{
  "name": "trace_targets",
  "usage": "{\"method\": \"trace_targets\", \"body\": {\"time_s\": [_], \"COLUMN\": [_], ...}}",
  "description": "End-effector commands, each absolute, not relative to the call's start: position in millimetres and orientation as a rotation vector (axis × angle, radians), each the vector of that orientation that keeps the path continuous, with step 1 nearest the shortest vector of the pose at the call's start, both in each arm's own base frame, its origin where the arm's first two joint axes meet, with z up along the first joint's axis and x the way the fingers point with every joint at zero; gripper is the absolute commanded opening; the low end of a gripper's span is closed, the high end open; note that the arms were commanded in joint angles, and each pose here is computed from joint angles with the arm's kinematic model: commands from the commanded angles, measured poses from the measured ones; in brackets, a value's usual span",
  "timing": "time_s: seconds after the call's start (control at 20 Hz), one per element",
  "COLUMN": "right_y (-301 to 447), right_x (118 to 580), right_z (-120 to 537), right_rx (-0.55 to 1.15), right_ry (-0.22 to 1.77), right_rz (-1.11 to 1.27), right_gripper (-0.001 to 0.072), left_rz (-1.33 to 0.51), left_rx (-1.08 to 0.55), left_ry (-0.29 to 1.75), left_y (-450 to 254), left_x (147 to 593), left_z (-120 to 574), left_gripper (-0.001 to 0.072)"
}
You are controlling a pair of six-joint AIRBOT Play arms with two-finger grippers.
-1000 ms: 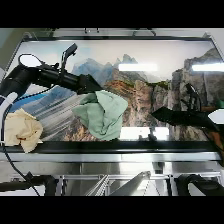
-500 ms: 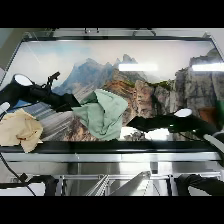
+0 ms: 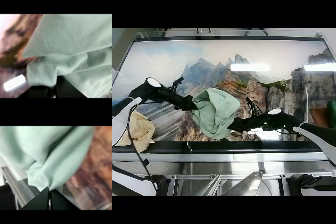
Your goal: Fold the shirts.
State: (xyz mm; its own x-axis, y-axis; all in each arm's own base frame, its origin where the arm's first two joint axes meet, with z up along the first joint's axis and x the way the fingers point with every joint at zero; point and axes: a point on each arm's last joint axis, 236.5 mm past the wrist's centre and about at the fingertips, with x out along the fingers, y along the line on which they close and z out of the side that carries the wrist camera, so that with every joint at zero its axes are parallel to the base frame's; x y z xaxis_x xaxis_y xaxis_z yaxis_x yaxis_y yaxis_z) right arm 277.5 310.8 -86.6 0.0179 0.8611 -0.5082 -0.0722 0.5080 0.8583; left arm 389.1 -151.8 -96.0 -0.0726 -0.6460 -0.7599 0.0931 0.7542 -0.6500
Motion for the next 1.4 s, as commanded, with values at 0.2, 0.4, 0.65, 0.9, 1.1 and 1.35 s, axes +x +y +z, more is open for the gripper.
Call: {"method": "trace_targets", "body": {"time_s": [0.2,0.4,0.65,0.9,1.1,1.35], "right_y": [267.1,182.6,154.7,164.2,153.0,155.6], "right_x": [308.6,324.8,291.9,265.1,317.2,404.4], "right_z": [105.6,271.2,344.5,354.5,284.5,150.9], "right_rx": [0.847,0.802,0.702,0.617,0.587,0.638], "right_ry": [0.973,0.436,0.221,0.204,0.421,0.705], "right_rz": [1.255,1.232,1.149,1.138,0.905,0.724], "right_gripper": [0.0024,0.0024,0.0025,0.0025,0.0026,0.0025], "left_rz": [-0.867,-0.812,-0.862,-0.905,-0.911,-0.901], "left_rx": [-0.327,-0.181,-0.066,-0.030,-0.105,-0.243], "left_ry": [1.409,1.038,0.737,0.730,0.887,1.169], "left_y": [-153.7,-136.3,-158.6,-173.6,-174.1,-169.4], "left_x": [389.8,386.2,329.5,285.1,303.2,355.0], "left_z": [59.3,203.9,319.8,319.4,254.5,124.8], "left_gripper": [0.0011,0.0013,0.0023,0.0023,0.0023,0.0021]}}
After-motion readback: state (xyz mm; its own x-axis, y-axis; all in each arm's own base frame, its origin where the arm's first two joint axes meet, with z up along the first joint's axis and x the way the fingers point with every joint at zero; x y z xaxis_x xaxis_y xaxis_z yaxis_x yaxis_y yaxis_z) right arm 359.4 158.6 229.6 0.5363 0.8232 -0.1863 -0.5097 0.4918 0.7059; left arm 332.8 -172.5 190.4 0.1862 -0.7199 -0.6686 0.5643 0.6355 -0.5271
